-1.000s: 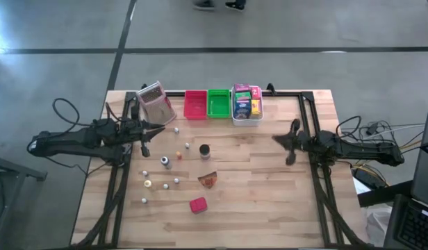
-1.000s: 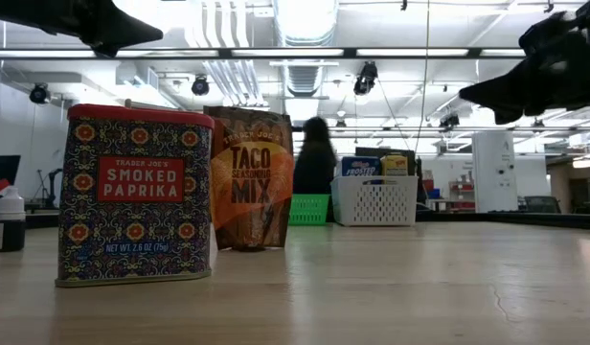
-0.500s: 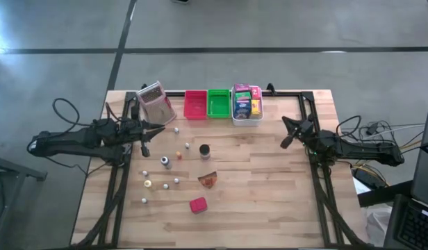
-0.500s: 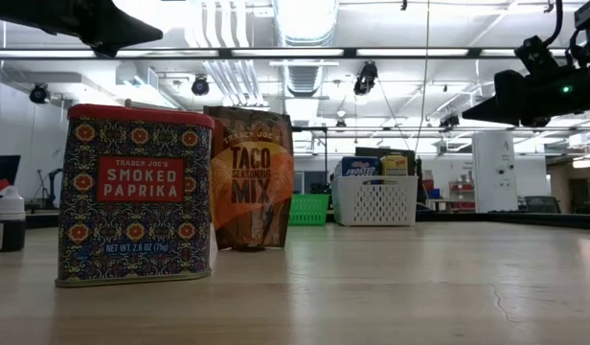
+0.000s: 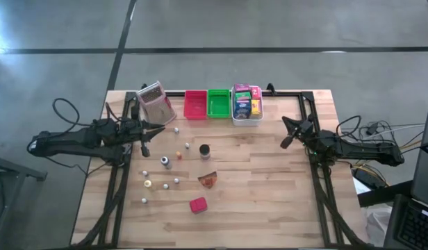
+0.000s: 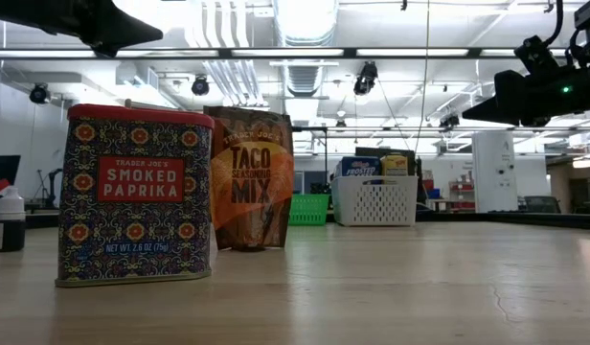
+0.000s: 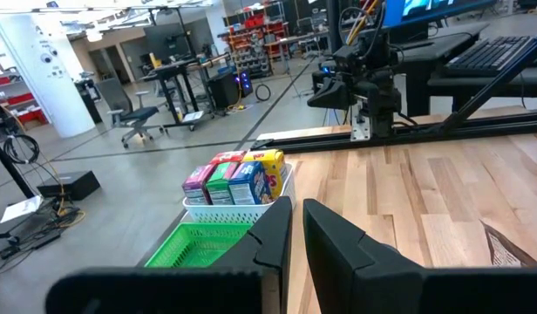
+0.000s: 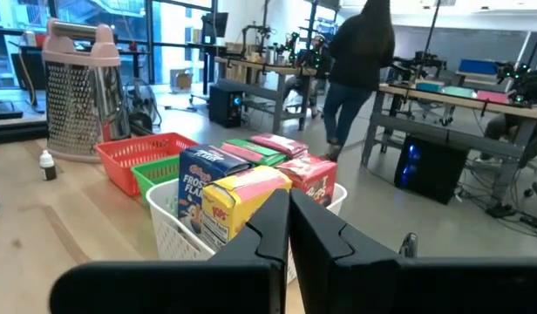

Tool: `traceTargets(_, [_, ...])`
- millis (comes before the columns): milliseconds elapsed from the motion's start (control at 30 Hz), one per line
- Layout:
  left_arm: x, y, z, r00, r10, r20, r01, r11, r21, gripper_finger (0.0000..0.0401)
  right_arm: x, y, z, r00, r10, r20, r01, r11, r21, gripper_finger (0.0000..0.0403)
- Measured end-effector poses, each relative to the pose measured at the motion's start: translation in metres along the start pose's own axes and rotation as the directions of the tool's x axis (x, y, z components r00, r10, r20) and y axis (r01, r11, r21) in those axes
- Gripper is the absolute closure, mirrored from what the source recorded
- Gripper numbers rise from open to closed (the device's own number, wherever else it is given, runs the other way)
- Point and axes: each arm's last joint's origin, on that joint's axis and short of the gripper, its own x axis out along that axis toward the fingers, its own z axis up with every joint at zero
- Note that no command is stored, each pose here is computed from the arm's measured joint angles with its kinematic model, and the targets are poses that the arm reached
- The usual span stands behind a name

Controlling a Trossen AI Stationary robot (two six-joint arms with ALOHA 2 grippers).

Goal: Pick & Place Kitchen Items
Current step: Put the purple seasoning bottle into the green bin

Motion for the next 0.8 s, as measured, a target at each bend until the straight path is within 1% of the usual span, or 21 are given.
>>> traceTargets(200, [0.0,0.0002,0.0009,1.0,0.002,0.009,-0.002,1.0,-0.001,0.0362,0.0,0.0,0.0,1.0,0.001,0.0,-0.001,1.0,0.0,0.0394])
traceTargets(367, [0.0,0.0002,0.0007,1.0,0.002,0.007,-0.002,1.0,0.021,0.0362,0.0,0.0,0.0,1.0,0.001,0.0,-0.001,1.0,0.0,0.0394])
traceTargets(467, [0.0001,0.0001,0.0007,1.0,0.001,0.007,-0.001,1.0,-0.023,0.0362,0.0,0.0,0.0,1.0,0.001,0.0,-0.001,1.0,0.0,0.0394])
traceTargets(500, [0.0,0.0003,0.0012,1.0,0.003,0.012,-0.003,1.0,-0.019,0.0362,0.0,0.0,-0.0001,1.0,0.001,0.0,-0.001,1.0,0.0,0.0394])
traceTargets(567, [0.0002,0.0014,0.0022,0.999,0.035,0.018,-0.034,0.999,-0.022,0.0362,0.0,0.0,-0.0001,1.0,0.001,0.0,-0.001,1.0,0.0,0.0394])
traceTargets(633, [0.001,0.0026,0.0012,0.996,0.091,-0.003,-0.091,0.993,-0.078,0.036,0.0,0.0,-0.0001,1.0,0.001,0.0,-0.001,1.0,0.0,0.0394])
traceTargets(667, [0.0017,0.0027,0.0002,0.995,0.102,-0.015,-0.103,0.991,-0.087,0.0356,0.0,0.0,-0.0001,1.0,0.001,0.0,-0.001,1.0,0.0,0.0394])
traceTargets(733, [0.0047,0.0015,-0.0016,0.994,0.099,-0.038,-0.102,0.993,-0.067,0.034,0.0,0.0,-0.0002,1.0,0.001,0.0,-0.001,1.0,-0.001,0.0394])
traceTargets(800, [0.0099,-0.0009,-0.0025,0.995,0.082,-0.054,-0.085,0.995,-0.052,0.0313,0.0,0.0,-0.0001,1.0,0.001,0.0,-0.001,1.0,0.0,0.0394])
